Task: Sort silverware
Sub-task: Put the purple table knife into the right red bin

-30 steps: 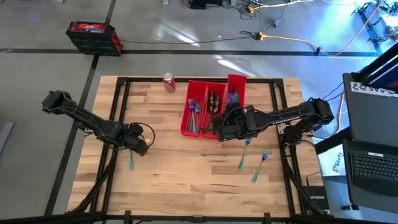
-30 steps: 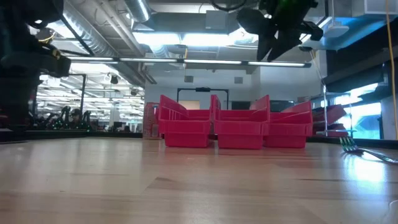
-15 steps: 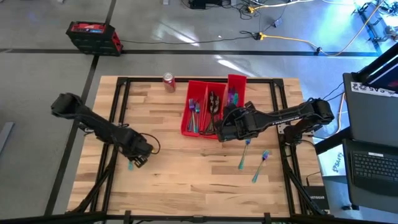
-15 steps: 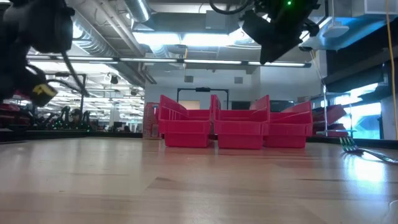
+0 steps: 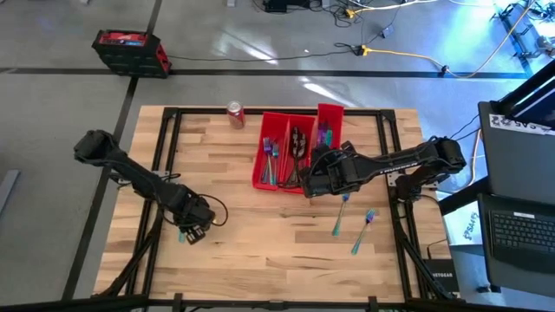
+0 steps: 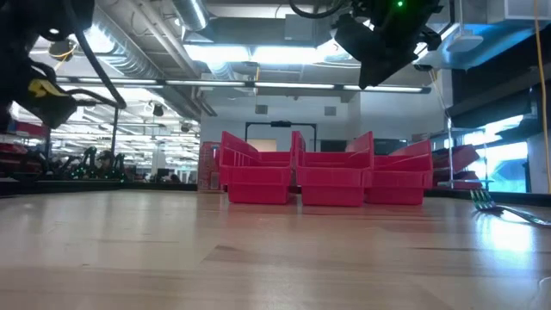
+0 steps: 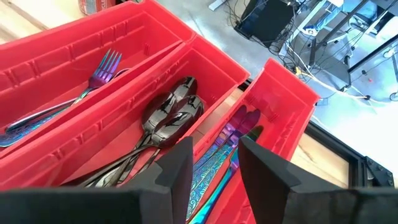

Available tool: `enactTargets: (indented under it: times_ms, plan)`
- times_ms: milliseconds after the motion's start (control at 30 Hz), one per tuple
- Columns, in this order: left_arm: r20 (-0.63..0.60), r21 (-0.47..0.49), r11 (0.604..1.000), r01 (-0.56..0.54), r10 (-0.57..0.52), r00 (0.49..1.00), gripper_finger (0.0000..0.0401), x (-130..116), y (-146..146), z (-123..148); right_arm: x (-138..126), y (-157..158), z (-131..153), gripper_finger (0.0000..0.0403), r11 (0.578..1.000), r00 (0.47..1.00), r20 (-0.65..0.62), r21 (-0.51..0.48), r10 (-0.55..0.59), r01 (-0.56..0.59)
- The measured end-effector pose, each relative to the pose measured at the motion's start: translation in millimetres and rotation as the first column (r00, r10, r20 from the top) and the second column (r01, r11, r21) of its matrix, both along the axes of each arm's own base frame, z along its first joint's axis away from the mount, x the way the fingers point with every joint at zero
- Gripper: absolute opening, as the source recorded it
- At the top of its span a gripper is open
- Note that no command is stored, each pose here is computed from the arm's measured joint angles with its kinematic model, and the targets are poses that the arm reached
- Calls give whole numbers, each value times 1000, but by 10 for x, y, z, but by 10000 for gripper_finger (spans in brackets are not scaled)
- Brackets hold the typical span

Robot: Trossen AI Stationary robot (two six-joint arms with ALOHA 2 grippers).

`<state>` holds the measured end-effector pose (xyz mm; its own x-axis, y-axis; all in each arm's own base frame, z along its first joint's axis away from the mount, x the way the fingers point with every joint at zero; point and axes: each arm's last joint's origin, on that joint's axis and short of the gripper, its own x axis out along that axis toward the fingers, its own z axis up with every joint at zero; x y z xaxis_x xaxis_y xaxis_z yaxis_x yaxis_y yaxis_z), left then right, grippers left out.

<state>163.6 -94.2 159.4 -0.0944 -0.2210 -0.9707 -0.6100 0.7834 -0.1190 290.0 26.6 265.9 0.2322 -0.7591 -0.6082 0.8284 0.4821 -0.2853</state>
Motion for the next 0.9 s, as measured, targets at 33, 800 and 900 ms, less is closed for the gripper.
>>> enactTargets:
  times_ms: [33,800,900]
  plan:
    - [-13,-1,1000,-5,5,1000,0,-11,-2,0,0,0,0,112,1000,1000,0,0,0,0]
    - [-106,16,1000,6,-4,994,0,-121,-202,-86,2,0,1,112,1000,1000,3,0,0,0]
    - [-114,29,999,17,-14,993,0,-121,-238,-128,2,0,1,112,1000,1000,3,0,0,0]
